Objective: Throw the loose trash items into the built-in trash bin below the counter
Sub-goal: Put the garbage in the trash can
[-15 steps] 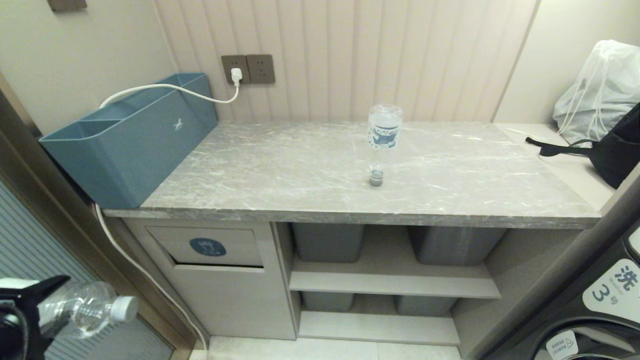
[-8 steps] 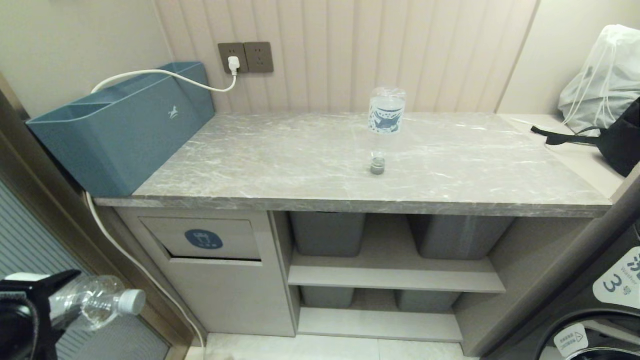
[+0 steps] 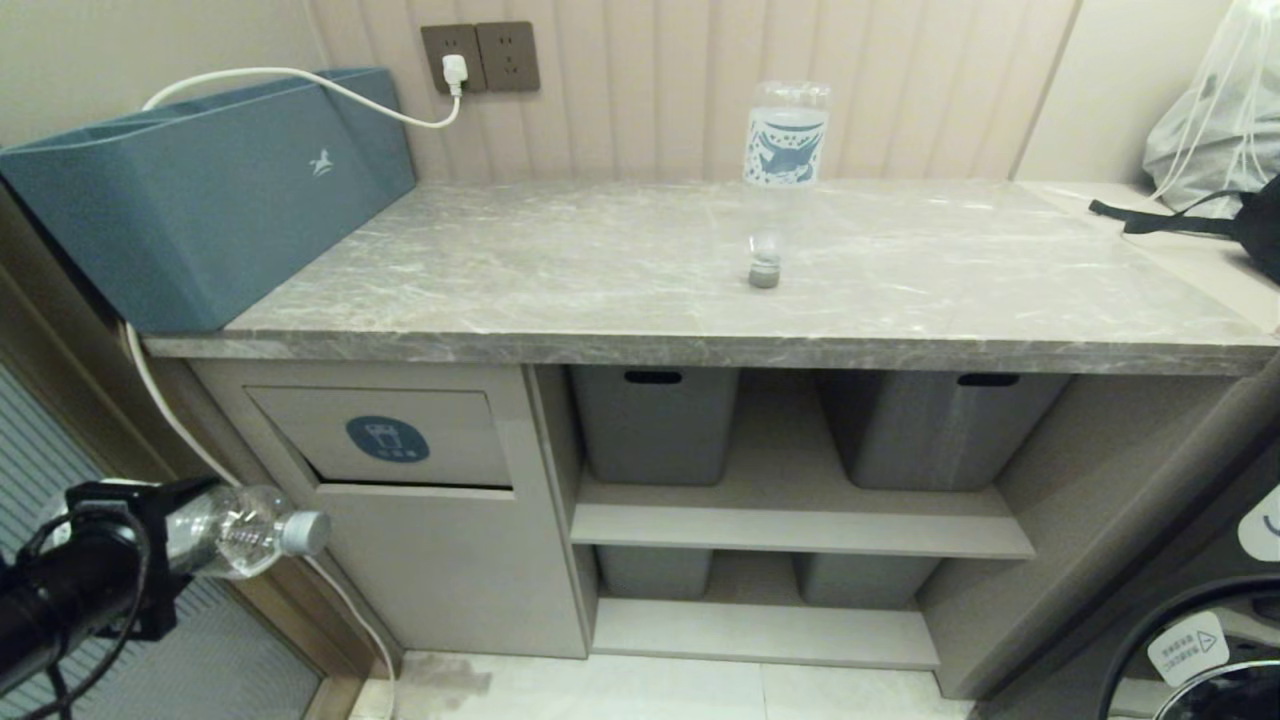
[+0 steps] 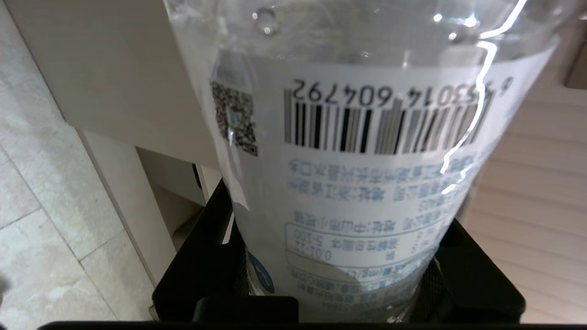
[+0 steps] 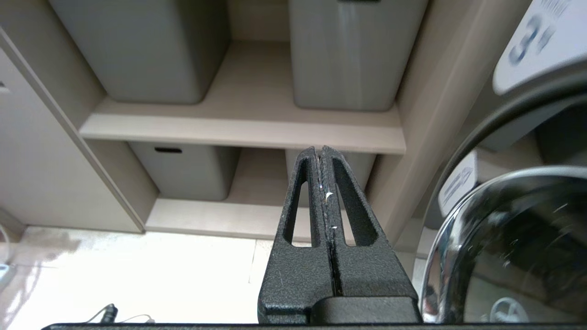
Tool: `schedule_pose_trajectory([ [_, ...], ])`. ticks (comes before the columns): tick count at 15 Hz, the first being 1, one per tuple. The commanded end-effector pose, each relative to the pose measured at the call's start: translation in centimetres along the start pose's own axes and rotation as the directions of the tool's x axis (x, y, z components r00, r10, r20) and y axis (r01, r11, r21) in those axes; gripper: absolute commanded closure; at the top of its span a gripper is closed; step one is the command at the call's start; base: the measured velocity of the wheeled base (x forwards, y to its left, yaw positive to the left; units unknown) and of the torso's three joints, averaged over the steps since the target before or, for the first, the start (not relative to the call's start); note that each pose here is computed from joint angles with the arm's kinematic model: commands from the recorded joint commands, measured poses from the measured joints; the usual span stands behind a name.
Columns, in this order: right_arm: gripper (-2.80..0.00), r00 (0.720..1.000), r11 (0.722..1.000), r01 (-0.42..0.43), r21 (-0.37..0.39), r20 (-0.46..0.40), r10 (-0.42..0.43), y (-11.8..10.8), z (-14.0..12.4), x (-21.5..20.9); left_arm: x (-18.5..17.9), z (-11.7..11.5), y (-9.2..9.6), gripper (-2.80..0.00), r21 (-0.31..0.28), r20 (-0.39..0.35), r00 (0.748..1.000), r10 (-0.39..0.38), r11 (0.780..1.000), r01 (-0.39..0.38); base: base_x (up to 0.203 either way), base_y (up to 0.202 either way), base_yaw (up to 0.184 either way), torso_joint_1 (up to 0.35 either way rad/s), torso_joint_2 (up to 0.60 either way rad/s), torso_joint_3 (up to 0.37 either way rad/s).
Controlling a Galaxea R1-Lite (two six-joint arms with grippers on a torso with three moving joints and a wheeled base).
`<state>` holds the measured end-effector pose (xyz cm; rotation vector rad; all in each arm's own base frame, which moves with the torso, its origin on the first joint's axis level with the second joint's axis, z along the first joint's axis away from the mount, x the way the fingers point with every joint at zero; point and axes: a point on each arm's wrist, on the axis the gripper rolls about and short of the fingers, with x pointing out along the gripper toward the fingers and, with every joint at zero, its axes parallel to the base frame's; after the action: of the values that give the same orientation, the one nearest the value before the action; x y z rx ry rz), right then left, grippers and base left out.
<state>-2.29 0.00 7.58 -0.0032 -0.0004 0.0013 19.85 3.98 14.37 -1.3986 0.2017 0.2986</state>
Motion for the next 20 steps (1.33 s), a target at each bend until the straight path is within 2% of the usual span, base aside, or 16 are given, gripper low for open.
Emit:
schedule_pose_trajectory([
  [1, 0.0, 1.0, 1.0, 0.0, 0.0, 0.0, 0.0, 0.0, 0.0, 0.0, 2.2, 0.1, 0.7, 0.0, -0.011, -0.011, 0.999, 0.044, 0.999, -0.044, 0.0, 0.0, 0.0, -0.212, 0.51, 0.293],
  [7, 0.0, 1.0, 1.0, 0.0, 0.003, -0.001, 0.0, 0.0, 0.0, 0.0, 5.7, -0.2, 2.3, 0.0, -0.01, -0.042, 0.997, 0.06, 0.998, -0.061, 0.0, 0.0, 0.0, -0.186, 0.47, 0.28],
  [9, 0.0, 1.0, 1.0, 0.0, 0.003, 0.001, 0.0, 0.0, 0.0, 0.0, 7.4, -0.1, 2.4, 0.0, -0.008, -0.035, 0.999, 0.023, 1.0, -0.024, 0.0, 0.0, 0.0, -0.064, 0.19, 0.112],
  [13, 0.0, 1.0, 1.0, 0.0, 0.003, 0.0, 0.0, 0.0, 0.0, 0.0, 11.4, -0.8, 0.8, 0.0, -0.012, -0.025, 0.995, -0.094, 0.996, 0.094, 0.0, 0.0, 0.0, -0.011, 0.04, 0.025],
  [16, 0.0, 1.0, 1.0, 0.0, 0.004, 0.001, 0.0, 0.0, 0.0, 0.0, 14.8, -2.1, -0.2, 0.0, -0.02, 0.052, 0.99, -0.131, 0.991, 0.132, 0.0, 0.0, 0.0, 0.0, 0.0, 0.0],
  [20, 0.0, 1.0, 1.0, 0.0, 0.003, 0.0, 0.0, 0.0, 0.0, 0.0, 17.5, -3.4, -0.5, 0.0, -0.017, 0.064, 0.986, -0.152, 0.988, 0.154, 0.0, 0.0, 0.0, 0.0, 0.0, 0.0],
])
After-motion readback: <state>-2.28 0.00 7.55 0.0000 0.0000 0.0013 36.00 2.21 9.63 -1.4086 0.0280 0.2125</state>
